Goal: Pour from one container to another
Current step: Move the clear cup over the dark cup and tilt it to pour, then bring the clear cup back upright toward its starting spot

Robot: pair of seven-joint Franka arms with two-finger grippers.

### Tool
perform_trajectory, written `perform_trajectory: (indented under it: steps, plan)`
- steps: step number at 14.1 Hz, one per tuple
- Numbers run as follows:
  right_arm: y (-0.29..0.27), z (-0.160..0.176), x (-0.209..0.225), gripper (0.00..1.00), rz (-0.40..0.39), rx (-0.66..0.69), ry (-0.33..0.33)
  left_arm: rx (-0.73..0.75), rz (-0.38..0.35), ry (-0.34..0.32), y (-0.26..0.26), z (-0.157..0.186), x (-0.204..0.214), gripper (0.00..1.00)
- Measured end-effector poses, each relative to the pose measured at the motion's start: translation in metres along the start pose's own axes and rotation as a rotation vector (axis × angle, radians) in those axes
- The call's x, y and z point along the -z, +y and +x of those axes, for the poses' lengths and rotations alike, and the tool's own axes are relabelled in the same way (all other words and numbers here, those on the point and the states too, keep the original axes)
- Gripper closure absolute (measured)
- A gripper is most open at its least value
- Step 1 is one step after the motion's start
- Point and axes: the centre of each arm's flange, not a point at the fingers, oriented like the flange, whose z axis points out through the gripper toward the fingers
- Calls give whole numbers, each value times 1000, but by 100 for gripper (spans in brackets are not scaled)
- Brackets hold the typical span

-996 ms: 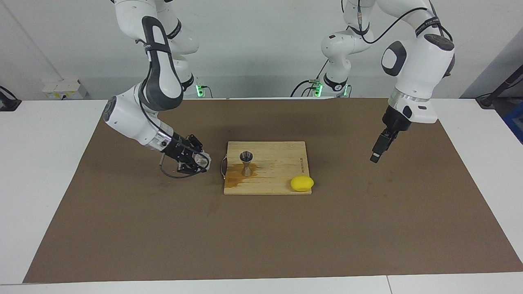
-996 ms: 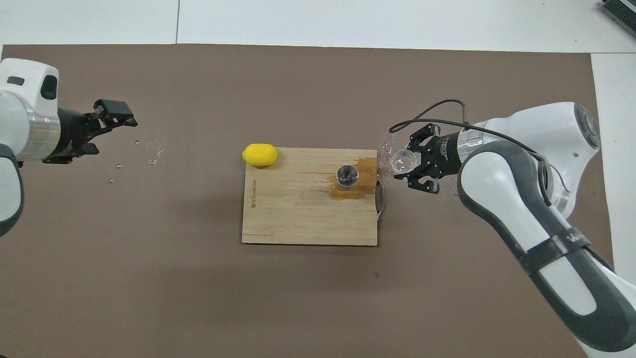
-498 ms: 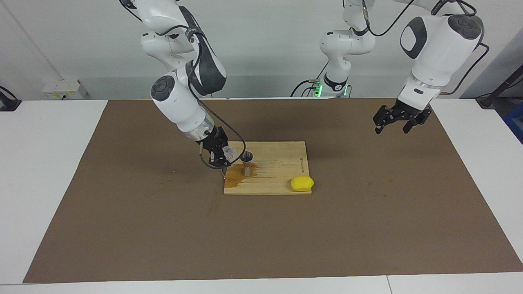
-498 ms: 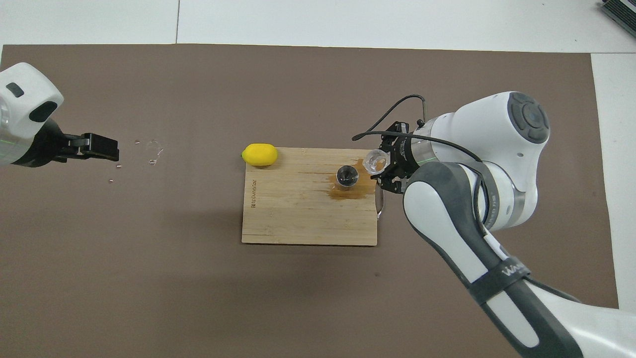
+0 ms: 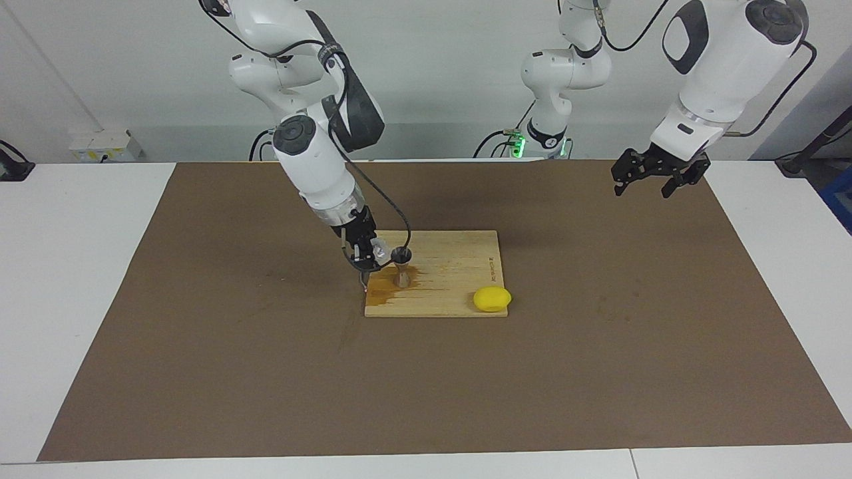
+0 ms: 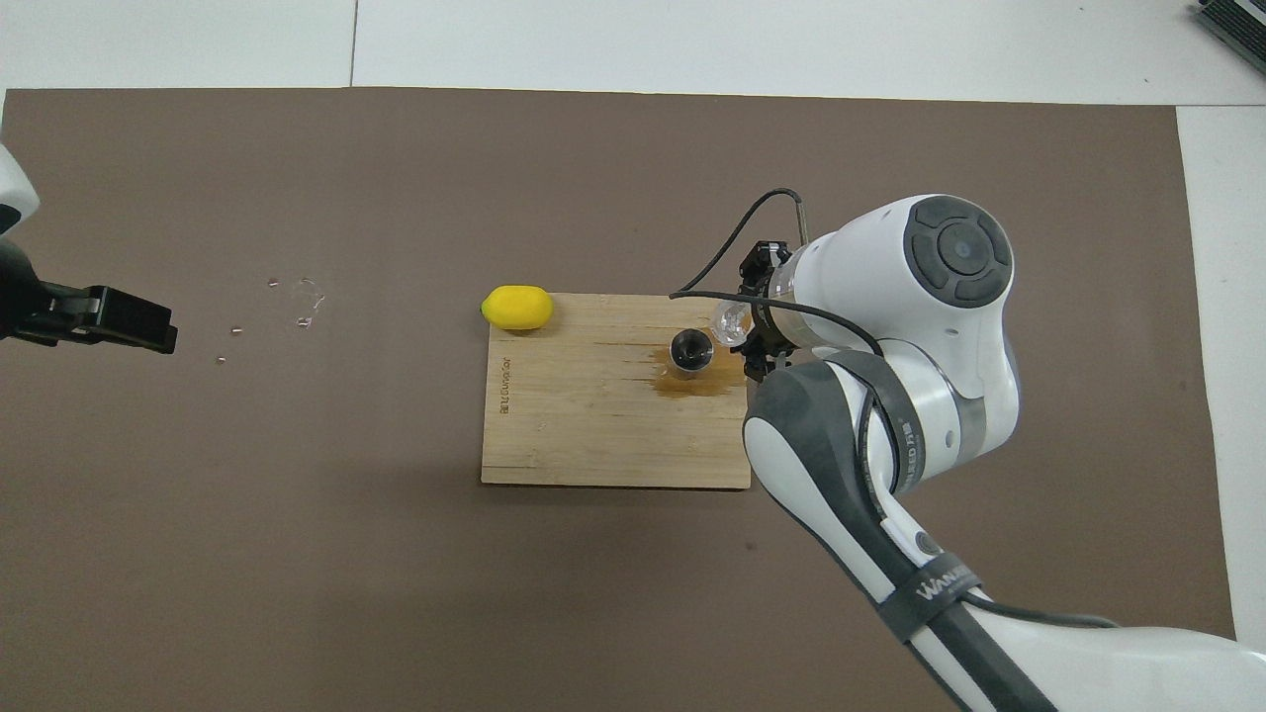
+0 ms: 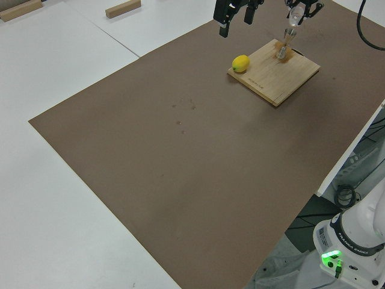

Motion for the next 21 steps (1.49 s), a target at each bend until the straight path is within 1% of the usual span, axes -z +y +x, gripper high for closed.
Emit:
perform_trajectory:
  steps: [2,5,8,10,12,13,17,19,20,21]
  plan:
    - [3,-10,-3,49,8,49,40,3,0,-3,-2,0,-2,0]
    - [9,-23,-6,49,25,111,103,3,1,13,-2,2,0,0]
    - [16,-39,-8,49,44,179,161,6,-13,10,-2,0,6,0]
    - [19,-44,-9,49,56,225,208,12,-13,16,-4,0,11,0]
    - [23,-49,-11,49,61,266,251,23,-15,9,-11,-2,11,0]
    - [24,-51,-11,49,61,277,262,24,-15,8,-12,-3,11,0]
    - [25,-52,-11,49,60,275,268,15,-14,9,-7,-5,14,0]
    - [24,-53,-10,49,66,241,265,18,-14,9,-9,-5,14,0]
    - [24,-54,-9,49,66,211,251,19,-14,8,-9,-5,14,0]
    - [24,-55,-8,49,58,183,224,18,-14,7,-8,-5,14,0]
